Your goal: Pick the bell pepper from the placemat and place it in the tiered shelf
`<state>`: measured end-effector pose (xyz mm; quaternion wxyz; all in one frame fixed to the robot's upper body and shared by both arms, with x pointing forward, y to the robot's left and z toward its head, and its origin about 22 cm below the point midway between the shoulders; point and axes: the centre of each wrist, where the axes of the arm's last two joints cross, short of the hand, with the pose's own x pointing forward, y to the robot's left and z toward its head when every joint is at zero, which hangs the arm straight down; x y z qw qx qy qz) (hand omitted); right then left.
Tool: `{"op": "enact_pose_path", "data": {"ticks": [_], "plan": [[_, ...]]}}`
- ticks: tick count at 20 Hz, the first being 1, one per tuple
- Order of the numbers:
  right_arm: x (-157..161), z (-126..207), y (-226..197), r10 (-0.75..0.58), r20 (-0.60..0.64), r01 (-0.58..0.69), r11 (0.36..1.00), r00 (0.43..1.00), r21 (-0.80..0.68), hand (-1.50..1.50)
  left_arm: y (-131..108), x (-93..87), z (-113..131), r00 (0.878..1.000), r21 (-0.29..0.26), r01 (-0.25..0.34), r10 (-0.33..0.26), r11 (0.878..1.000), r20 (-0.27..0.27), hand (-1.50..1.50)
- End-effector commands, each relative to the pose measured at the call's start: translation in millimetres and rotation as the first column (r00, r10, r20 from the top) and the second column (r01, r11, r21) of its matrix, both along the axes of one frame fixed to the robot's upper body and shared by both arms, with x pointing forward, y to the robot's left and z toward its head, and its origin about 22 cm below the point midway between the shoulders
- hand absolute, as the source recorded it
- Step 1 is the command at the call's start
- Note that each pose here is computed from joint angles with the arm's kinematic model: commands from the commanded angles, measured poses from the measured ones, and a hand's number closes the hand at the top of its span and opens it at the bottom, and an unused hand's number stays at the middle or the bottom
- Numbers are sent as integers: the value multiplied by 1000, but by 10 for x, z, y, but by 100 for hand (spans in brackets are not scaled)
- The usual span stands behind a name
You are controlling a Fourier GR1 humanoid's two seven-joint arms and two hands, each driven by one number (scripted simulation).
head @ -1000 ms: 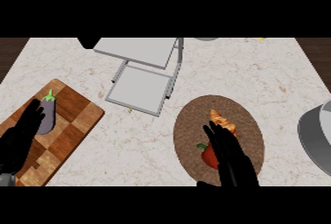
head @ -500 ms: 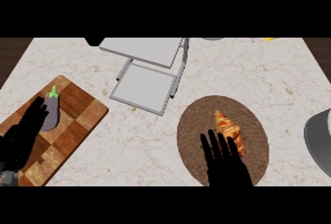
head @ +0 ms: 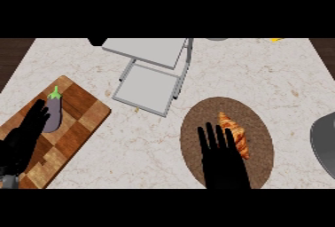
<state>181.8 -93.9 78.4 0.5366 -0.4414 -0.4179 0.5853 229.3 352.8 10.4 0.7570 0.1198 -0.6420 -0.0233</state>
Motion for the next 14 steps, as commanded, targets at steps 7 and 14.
{"op": "enact_pose_path", "data": {"ticks": [7, 14], "plan": [[431, -190, -302, -107, -34, 103, 989, 994, -105, -150, -56, -79, -228, 998, -5, -3, 3, 1000, -68, 0], [567, -471, -442, -85, -21, 83, 993, 996, -84, -150, 55, -67, -129, 998, -14, -7, 6, 1000, -66, 0]]}}
